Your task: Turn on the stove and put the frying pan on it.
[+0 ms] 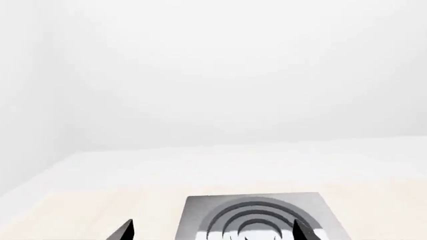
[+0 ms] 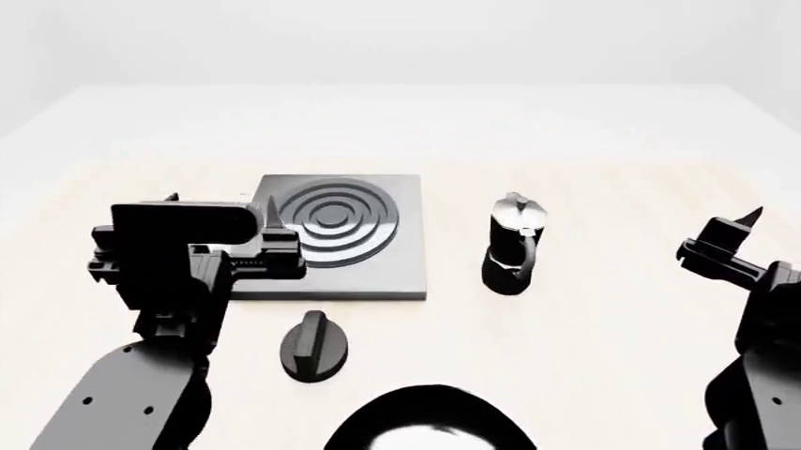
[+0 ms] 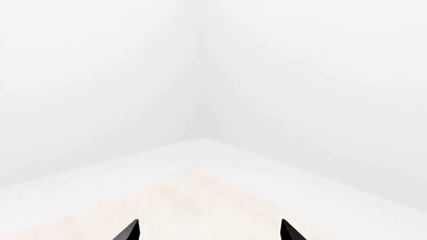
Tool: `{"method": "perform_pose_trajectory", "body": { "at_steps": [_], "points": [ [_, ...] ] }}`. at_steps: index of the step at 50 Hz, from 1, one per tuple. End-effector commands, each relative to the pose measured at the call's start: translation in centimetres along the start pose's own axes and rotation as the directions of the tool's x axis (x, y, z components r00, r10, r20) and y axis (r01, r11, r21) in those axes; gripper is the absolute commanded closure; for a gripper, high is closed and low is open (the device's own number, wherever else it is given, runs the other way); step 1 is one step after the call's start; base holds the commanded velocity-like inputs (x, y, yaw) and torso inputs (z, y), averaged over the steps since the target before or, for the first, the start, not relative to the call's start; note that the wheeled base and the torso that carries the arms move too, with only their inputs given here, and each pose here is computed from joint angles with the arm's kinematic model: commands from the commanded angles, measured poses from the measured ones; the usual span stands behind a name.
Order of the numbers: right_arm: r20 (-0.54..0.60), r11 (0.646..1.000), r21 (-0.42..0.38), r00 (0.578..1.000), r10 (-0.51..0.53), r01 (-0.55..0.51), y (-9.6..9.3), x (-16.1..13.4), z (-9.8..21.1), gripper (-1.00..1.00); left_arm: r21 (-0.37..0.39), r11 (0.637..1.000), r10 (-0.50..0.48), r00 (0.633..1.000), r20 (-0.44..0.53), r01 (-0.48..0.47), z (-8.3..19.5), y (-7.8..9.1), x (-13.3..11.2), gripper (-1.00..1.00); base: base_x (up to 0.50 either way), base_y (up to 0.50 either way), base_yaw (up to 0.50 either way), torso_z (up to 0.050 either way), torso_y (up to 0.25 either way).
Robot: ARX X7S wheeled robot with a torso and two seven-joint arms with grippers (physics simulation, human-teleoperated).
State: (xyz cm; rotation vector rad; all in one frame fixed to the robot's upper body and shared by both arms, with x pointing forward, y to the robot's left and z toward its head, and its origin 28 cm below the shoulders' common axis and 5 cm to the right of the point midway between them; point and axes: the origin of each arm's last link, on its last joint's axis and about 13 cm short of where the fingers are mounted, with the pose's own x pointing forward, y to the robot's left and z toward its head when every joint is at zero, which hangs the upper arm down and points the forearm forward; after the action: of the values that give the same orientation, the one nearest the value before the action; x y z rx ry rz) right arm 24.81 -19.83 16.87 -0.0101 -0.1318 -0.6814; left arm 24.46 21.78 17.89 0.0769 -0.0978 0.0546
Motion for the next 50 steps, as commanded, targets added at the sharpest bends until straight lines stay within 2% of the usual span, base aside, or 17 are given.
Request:
{"method": "perform_pose_trajectory", "body": {
  "at_steps": [1,4,6,7,9,10,11,13,15,16,18,20,28,38,44,49,50],
  "points": [
    [-0.012,1.0,0.0,1.0,0.022,-0.022,0.4,-0.1,-0.1,-1.0,0.03,0.996,0.089,0.983,-0.159,-0.085,6.7,2.6,1.5,-1.0,0.0,0.0,0.0,0.0,0.0],
    [-0.015,1.0,0.002,1.0,0.026,-0.026,0.4,-0.1,-0.1,-1.0,0.053,0.978,0.209,0.951,-0.229,-0.202,9.1,3.9,3.0,-1.0,0.0,0.0,0.0,0.0,0.0],
    [-0.019,1.0,0.004,0.999,0.03,-0.03,0.5,-0.1,-0.2,-1.0,0.07,0.973,0.229,0.935,-0.271,-0.218,10.0,3.2,2.7,-1.0,0.0,0.0,0.0,0.0,0.0],
    [-0.02,1.0,0.001,0.999,0.03,-0.03,0.5,-0.1,-0.2,-1.0,0.079,0.978,0.208,0.931,-0.302,-0.192,10.5,3.0,2.5,-1.0,0.0,0.0,0.0,0.0,0.0],
    [-0.021,0.999,0.003,0.999,0.033,-0.033,0.5,-0.1,-0.2,-1.0,0.011,1.0,0.008,0.928,-0.373,-0.004,11.3,2.8,1.7,-1.0,0.0,0.0,0.0,0.0,0.0],
    [-0.02,0.999,0.004,0.999,0.035,-0.035,0.5,-0.1,-0.2,-1.0,-0.011,0.999,-0.037,0.913,-0.406,0.035,12.0,3.1,1.8,-1.0,0.0,0.0,0.0,0.0,0.0],
    [-0.02,0.999,0.007,0.999,0.036,-0.035,0.5,-0.1,-0.2,-1.0,0.01,0.999,-0.033,0.91,-0.414,0.04,12.1,3.2,2.0,-1.0,0.0,0.0,0.0,0.0,0.0],
    [-0.022,0.999,0.009,0.999,0.039,-0.039,0.5,-0.1,-0.2,-1.0,-0.036,0.998,-0.058,0.847,-0.529,0.045,12.6,3.5,2.5,-1.0,0.0,0.0,0.0,0.0,0.0],
    [-0.022,0.999,0.007,0.999,0.041,-0.04,0.5,-0.1,-0.2,-1.0,0.018,0.998,-0.044,0.834,-0.55,0.065,12.5,3.7,2.8,-1.0,0.0,0.0,0.0,0.0,0.0],
    [-0.024,0.999,0.007,0.999,0.045,-0.045,0.6,-0.1,-0.3,-1.0,0.003,0.995,-0.074,0.77,-0.634,0.098,12.2,4.0,3.1,-1.0,0.0,0.0,0.0,0.0,0.0],
    [-0.024,0.999,0.005,0.999,0.047,-0.047,0.7,-0.1,-0.3,-1.0,0.018,0.997,-0.047,0.754,-0.656,0.078,12.0,4.4,3.5,-1.0,0.0,0.0,0.0,0.0,0.0],
    [-0.023,0.999,0.002,0.998,0.052,-0.052,0.7,-0.2,-0.3,-1.0,0.021,0.997,-0.042,0.702,-0.711,0.081,11.7,4.8,3.8,-1.0,0.0,0.0,0.0,0.0,0.0],
    [-0.024,0.998,0.0,0.998,0.057,-0.057,0.8,-0.2,-0.3,-1.0,0.073,0.995,0.006,0.659,-0.752,0.073,10.7,5.2,3.8,-1.0,0.0,0.0,0.0,0.0,0.0],
    [-0.024,0.998,-0.004,0.998,0.059,-0.06,0.9,-0.2,-0.4,-1.0,0.088,0.995,0.035,0.611,-0.791,0.057,9.1,5.5,4.2,-1.0,0.0,0.0,0.0,0.0,0.0],
    [-0.025,0.998,-0.006,0.998,0.06,-0.06,0.9,-0.2,-0.4,-1.0,0.057,0.997,0.012,0.578,-0.816,0.06,7.7,5.6,4.1,-1.0,0.0,0.0,0.0,0.0,0.0],
    [-0.026,0.998,-0.008,0.998,0.062,-0.062,1.0,-0.2,-0.4,-1.0,0.025,0.998,-0.009,0.576,-0.817,0.051,6.8,5.7,4.5,-1.0,0.0,0.0,0.0,0.0,0.0],
    [-0.026,0.998,-0.008,0.998,0.065,-0.065,1.0,-0.3,-0.4,-1.0,-0.009,0.999,-0.03,0.582,-0.813,0.04,6.7,5.8,4.8,-1.0,0.0,0.0,0.0,0.0,0.0]
  ]
}}
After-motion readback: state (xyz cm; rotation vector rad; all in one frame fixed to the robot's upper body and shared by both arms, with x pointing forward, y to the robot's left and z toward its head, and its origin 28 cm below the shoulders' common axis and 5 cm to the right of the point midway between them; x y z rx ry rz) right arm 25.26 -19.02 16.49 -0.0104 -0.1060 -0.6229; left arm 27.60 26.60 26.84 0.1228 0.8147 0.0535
